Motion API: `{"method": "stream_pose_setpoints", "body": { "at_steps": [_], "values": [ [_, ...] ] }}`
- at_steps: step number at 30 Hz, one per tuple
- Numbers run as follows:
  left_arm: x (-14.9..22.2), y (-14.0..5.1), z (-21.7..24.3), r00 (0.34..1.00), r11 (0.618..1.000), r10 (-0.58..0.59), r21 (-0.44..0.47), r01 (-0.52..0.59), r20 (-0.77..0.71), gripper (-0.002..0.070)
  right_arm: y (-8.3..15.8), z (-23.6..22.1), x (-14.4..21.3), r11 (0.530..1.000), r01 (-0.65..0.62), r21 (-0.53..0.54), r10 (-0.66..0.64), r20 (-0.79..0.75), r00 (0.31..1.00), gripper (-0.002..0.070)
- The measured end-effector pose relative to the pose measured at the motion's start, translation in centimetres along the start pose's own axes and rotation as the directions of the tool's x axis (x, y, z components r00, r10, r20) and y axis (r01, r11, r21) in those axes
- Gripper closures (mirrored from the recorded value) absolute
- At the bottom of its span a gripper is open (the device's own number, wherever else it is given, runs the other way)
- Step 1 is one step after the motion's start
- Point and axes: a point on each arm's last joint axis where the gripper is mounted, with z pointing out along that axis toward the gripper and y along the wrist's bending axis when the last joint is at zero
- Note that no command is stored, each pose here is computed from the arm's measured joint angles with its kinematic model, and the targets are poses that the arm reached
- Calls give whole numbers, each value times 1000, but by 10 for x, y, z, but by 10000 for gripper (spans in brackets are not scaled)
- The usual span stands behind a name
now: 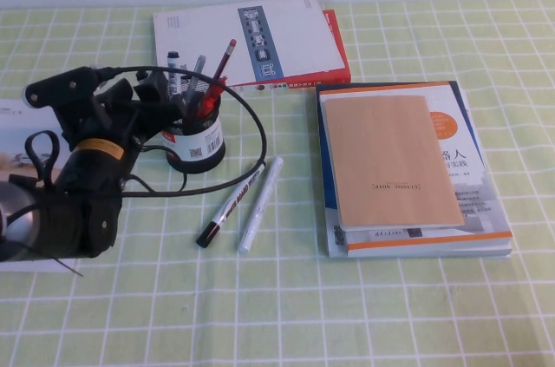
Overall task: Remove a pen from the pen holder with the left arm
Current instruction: Pick up the pen from the pen holder
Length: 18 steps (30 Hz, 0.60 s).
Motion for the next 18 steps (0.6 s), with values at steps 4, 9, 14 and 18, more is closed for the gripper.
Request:
{"method": "stream_pose_setpoints", "body": {
  "at_steps": [4, 9, 14, 18],
  "values": [
    [2, 3, 1, 1000, 1000, -3, -13, 2, -10, 344, 0, 0, 0, 1000, 0, 0, 0, 0, 1000, 688],
    [3, 3, 2, 1000, 1000, 0, -12, 0, -18, 354, 0, 0, 0, 1000, 0, 0, 0, 0, 1000, 689],
    [3, 0, 8, 1000, 1000, 13, 7, -13, -21, 356, 0, 0, 0, 1000, 0, 0, 0, 0, 1000, 688],
    [3, 0, 10, 1000, 1000, 11, 8, -11, -18, 356, 0, 0, 0, 1000, 0, 0, 0, 0, 1000, 689]
  ]
}}
